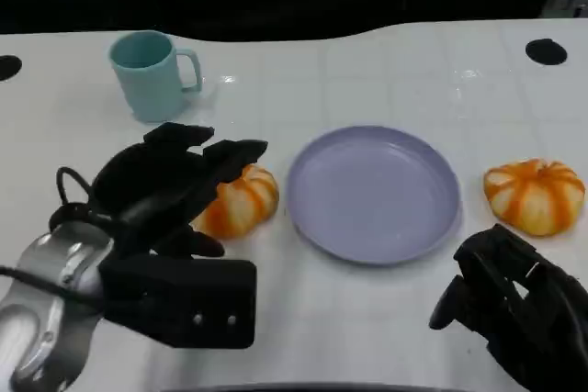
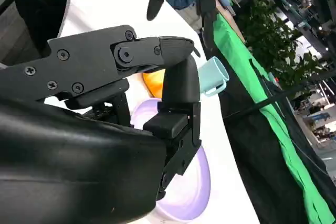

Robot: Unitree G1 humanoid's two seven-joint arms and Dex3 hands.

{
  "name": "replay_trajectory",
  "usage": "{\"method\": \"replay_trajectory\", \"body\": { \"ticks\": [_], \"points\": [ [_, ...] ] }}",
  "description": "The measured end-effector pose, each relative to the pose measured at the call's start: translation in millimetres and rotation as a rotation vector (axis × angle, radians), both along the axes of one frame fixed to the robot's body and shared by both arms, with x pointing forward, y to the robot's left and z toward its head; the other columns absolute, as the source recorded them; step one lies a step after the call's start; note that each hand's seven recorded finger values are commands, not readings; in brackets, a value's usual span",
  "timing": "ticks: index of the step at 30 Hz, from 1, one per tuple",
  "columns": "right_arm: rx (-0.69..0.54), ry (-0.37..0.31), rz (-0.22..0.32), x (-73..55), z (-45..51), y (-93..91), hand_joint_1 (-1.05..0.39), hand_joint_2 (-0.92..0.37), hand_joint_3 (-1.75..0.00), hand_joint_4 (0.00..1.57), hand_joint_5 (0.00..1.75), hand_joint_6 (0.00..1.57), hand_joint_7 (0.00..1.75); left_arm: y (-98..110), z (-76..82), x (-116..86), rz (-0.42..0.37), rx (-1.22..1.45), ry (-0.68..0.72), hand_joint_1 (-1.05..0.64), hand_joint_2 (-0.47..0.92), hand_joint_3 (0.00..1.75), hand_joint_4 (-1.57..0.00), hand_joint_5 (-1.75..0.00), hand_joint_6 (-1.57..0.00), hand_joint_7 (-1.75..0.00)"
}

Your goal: Grasp the bread from the table and place it into the plate.

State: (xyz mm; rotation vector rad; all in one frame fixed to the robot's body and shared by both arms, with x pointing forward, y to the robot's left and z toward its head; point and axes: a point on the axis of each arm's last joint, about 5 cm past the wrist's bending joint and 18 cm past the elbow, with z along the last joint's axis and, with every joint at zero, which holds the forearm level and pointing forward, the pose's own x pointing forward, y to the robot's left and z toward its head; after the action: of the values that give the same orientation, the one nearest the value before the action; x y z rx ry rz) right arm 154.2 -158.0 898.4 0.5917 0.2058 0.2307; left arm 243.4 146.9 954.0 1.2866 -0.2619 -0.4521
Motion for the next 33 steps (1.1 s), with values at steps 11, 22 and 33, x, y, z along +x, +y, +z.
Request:
{"method": "replay_trajectory", "body": {
  "ticks": [11,22,33],
  "points": [
    [0.002,0.001,0.0,-0.7,-0.5,-0.3,-0.51,-0.92,-0.22,0.63,1.75,0.52,1.55,-19,-19.0,29,0.047,0.088,0.101,-0.21,0.69,0.0,-0.02,-0.22,-0.25,-0.01],
    [0.0,0.005,0.0,-2.3,-1.5,-1.1,-0.52,-0.92,-0.21,0.63,1.75,0.53,1.54,-39,-41.3,64,0.115,0.186,0.207,-0.3,0.74,0.02,0.0,-0.2,-0.2,-0.01],
    [0.002,0.009,-0.002,-4.0,-1.8,-1.5,-0.52,-0.92,-0.22,0.64,1.75,0.54,1.55,-51,-49.9,79,0.106,0.252,0.239,-0.26,0.76,0.01,-0.02,-0.18,-0.22,0.0]
  ]
}}
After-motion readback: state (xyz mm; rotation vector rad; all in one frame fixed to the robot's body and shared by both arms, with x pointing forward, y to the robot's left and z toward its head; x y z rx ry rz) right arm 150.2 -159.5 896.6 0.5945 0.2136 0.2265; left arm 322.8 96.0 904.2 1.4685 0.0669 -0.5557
